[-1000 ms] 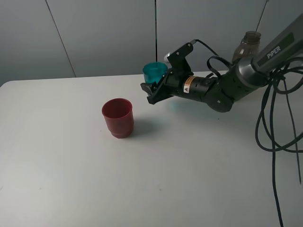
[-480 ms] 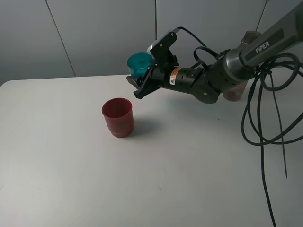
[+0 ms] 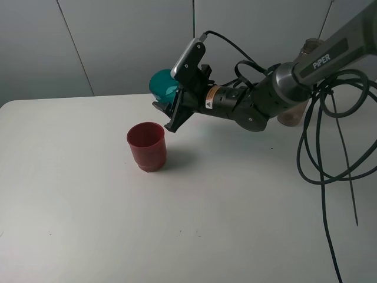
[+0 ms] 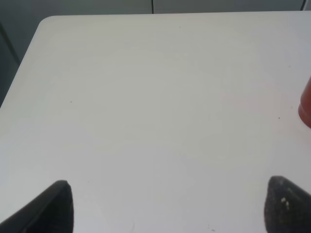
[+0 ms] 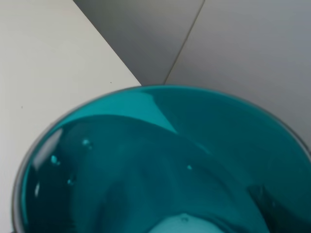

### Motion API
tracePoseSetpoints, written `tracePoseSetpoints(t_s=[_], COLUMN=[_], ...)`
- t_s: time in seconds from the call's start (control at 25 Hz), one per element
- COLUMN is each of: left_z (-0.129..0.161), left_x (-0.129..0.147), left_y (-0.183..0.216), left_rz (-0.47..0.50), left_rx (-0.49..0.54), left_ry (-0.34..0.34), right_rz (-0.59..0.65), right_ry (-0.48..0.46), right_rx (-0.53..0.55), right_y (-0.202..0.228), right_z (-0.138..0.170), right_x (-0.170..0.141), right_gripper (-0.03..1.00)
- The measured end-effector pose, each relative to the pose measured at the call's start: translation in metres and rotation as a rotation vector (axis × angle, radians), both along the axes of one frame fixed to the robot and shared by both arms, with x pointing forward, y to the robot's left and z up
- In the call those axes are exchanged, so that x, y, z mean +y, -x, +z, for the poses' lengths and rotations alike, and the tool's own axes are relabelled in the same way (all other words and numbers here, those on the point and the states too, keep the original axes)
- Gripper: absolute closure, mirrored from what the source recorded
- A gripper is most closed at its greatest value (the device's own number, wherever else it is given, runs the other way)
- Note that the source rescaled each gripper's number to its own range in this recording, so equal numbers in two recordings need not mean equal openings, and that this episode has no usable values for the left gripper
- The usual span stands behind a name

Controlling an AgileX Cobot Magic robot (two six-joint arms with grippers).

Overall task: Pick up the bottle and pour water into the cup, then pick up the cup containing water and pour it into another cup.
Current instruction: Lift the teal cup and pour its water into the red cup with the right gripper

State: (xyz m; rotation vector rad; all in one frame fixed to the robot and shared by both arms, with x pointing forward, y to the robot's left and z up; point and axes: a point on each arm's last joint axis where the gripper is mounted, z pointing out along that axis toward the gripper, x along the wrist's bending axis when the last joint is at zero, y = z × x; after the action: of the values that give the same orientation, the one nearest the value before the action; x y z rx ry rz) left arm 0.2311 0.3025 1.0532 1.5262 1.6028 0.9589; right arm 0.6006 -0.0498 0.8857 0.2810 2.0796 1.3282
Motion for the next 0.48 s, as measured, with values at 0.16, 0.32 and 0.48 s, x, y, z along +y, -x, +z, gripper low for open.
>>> tracePoseSetpoints(t_s=[0.16, 0.32, 0.48], left_z=[0.0, 0.0, 0.0], left_x=[0.0, 0.0, 0.0], left_y=[0.0, 0.0, 0.0], left_rz=[0.0, 0.0, 0.0], left_rx=[0.0, 0.0, 0.0], left_ry=[0.0, 0.0, 0.0], right_rz=[0.038, 0.1, 0.15], right_ry=[0.073, 0.181, 0.284], right_rx=[-0.087, -0.218, -0.354], right_y=[0.0012, 0.0047, 0.005], right_z=[0.0, 0.0, 0.0007], right_x=[0.0017, 0.0067, 0.0073], right_gripper=[0.9, 0.9, 0.9])
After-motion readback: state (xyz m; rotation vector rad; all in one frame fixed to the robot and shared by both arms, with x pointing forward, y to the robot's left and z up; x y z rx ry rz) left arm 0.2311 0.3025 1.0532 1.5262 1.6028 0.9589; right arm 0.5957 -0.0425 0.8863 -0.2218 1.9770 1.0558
